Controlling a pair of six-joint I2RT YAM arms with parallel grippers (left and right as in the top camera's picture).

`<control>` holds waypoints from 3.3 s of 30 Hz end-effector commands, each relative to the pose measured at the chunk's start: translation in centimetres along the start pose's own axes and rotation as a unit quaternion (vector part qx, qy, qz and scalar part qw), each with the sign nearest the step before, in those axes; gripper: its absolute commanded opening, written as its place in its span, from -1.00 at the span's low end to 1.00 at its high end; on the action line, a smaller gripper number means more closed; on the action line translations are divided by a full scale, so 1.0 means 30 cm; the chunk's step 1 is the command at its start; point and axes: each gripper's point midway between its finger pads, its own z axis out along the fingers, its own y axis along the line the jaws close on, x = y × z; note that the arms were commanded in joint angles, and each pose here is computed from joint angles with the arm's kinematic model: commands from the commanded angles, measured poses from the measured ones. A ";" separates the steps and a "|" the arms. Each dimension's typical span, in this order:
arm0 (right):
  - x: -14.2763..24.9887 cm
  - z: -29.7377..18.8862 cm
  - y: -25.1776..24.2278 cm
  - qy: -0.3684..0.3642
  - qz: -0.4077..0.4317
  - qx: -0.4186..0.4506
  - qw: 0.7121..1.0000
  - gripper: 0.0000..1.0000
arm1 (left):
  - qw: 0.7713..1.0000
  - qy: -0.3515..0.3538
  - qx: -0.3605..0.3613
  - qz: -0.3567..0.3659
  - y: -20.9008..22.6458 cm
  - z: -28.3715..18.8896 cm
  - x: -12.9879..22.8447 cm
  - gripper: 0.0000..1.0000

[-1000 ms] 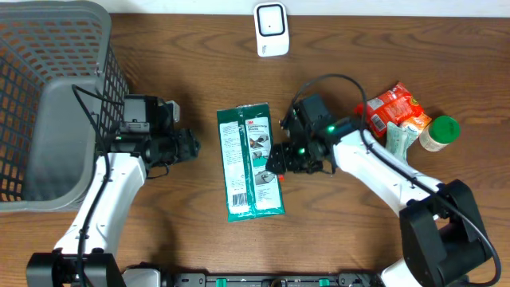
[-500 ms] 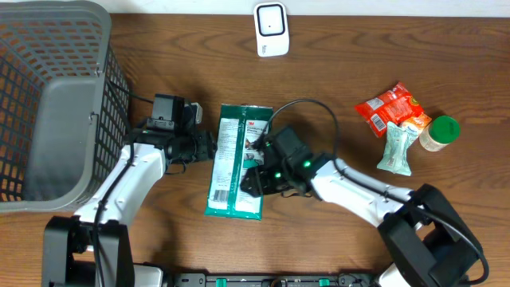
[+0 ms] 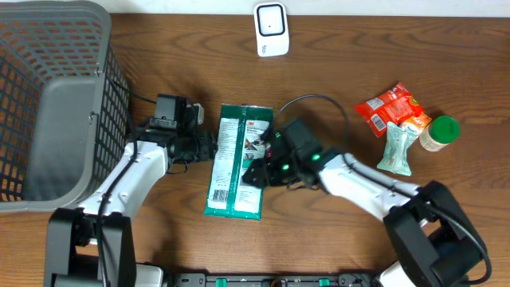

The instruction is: Scan the item barcode

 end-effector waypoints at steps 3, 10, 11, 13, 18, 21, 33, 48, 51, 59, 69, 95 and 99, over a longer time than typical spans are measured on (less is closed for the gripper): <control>-0.022 -0.049 -0.053 0.002 0.015 -0.013 1.000 0.27 | 0.999 0.038 -0.012 -0.003 0.014 0.070 0.059 0.00; 0.005 -0.025 -0.065 0.016 0.018 -0.009 1.000 0.18 | 0.997 0.075 -0.022 -0.010 0.049 0.139 0.107 -0.09; 0.010 -0.016 -0.066 0.019 0.020 -0.008 1.000 0.16 | 0.997 0.078 -0.023 -0.011 0.051 0.143 0.111 -0.10; 0.017 0.000 -0.075 0.023 0.024 -0.001 0.999 0.06 | 0.996 0.081 -0.024 -0.012 0.053 0.146 0.114 -0.10; 0.029 0.049 -0.088 0.028 0.033 0.012 0.999 -0.02 | 0.996 0.084 -0.024 -0.013 0.054 0.145 0.119 -0.13; 0.029 0.081 -0.085 0.027 0.036 0.012 0.999 -0.07 | 0.996 0.089 -0.026 -0.015 0.056 0.144 0.129 -0.14; -0.034 0.195 -0.063 -0.006 0.018 -0.030 0.999 -0.10 | 0.993 0.109 -0.031 -0.021 0.071 0.148 0.176 -0.26; -0.045 0.231 0.011 -0.006 -0.055 -0.107 0.993 -0.92 | 0.995 0.096 -0.007 -0.012 0.044 0.150 0.156 -0.22; -0.049 0.216 0.024 -0.011 -0.079 -0.107 0.991 -0.97 | 0.998 0.071 -0.001 -0.003 0.020 0.120 0.103 -0.17; -0.065 0.090 0.021 -0.024 -0.120 -0.069 0.990 -0.98 | 0.997 -0.076 0.026 0.024 -0.061 -0.135 -0.096 -0.09; -0.099 -0.224 0.100 -0.093 -0.295 0.021 0.951 -0.98 | 0.964 -0.259 -0.059 0.002 0.047 -0.503 -0.210 0.02; -0.320 -0.642 0.193 -0.002 -0.616 0.508 0.602 -0.99 | 0.953 -0.272 -0.133 -0.022 0.146 -0.523 -0.218 0.79; -0.417 -0.633 0.183 0.002 -0.615 0.568 0.546 -0.98 | 0.953 -0.272 -0.133 -0.022 0.146 -0.523 -0.218 0.80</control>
